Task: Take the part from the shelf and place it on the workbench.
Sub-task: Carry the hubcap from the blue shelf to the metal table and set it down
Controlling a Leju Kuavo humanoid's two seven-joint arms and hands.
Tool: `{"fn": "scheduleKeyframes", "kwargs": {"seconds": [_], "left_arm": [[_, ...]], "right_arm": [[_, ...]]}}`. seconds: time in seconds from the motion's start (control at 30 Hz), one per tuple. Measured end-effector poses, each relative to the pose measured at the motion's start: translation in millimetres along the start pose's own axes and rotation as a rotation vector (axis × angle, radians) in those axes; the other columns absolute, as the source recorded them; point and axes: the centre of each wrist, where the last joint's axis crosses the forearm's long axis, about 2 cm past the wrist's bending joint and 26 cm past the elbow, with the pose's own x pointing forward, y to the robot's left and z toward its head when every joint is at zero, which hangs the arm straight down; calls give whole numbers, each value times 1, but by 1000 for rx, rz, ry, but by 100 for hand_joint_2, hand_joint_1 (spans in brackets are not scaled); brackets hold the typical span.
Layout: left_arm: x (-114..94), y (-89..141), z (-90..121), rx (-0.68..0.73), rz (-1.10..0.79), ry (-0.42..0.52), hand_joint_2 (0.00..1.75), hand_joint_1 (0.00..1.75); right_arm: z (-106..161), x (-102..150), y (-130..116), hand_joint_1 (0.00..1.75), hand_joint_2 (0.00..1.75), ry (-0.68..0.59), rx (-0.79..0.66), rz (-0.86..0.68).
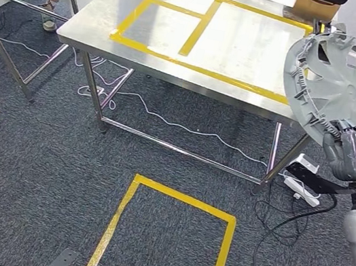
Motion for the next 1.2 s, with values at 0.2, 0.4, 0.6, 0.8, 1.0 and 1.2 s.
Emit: {"fn": "scheduleKeyframes", "kwargs": {"seconds": [0.2, 0.4, 0.6, 0.8, 1.0, 1.2], "left_arm": [[1, 0, 0, -1, -4, 0, 175, 0], [6, 1, -1, -3, -16, -5, 175, 0], [9, 1, -1, -6, -23, -7, 175, 0], [12, 1, -2, -10, -28, -10, 175, 0], [13, 1, -2, -11, -28, -11, 175, 0], [12, 0, -2, -16, -33, -10, 175, 0]], "right_arm": [[-14, -2, -4, 175, 175, -12, 5, 15], [-40, 2, -3, 175, 175, -24, 13, 21], [-62, 18, 5, 175, 175, -51, 31, 8], [-77, 40, 22, 175, 175, -69, 57, -40], [-75, 57, 42, 175, 175, -81, 88, -81], [-68, 72, 59, 175, 175, -102, 125, -106]]}}
